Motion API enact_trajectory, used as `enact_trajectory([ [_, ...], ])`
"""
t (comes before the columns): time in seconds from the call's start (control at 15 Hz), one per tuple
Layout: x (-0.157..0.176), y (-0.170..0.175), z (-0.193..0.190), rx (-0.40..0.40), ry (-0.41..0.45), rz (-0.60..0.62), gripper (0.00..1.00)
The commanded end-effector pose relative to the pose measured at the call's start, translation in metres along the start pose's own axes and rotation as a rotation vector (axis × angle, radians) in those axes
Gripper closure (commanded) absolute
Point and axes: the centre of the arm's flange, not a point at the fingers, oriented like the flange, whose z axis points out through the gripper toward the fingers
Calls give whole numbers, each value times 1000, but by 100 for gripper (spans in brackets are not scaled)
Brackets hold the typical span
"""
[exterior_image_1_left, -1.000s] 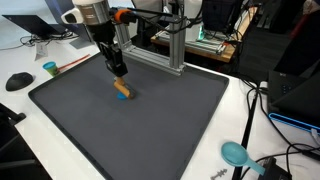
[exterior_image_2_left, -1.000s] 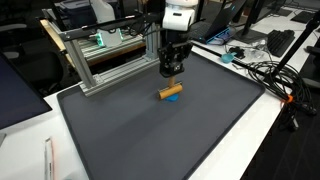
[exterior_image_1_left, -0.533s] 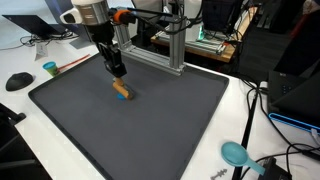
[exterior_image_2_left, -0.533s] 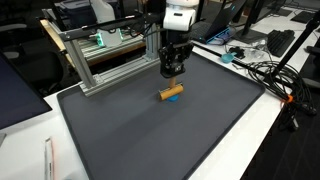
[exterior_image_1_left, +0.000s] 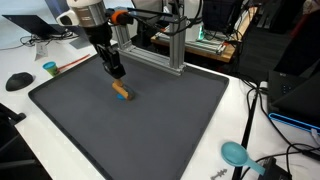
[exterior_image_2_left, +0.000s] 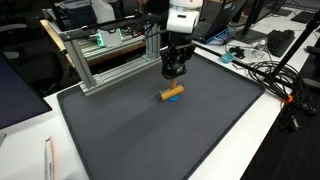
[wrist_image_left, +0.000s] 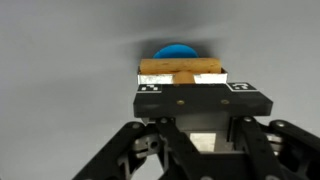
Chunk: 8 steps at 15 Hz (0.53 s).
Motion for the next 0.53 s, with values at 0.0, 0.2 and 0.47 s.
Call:
enact_trajectory([
  [0.0, 16, -7, 24, 19, -21, -10, 78],
  [0.2, 18, -6, 25, 16, -10, -1, 78],
  [0.47, 18, -5, 26, 18, -2, 2, 78],
])
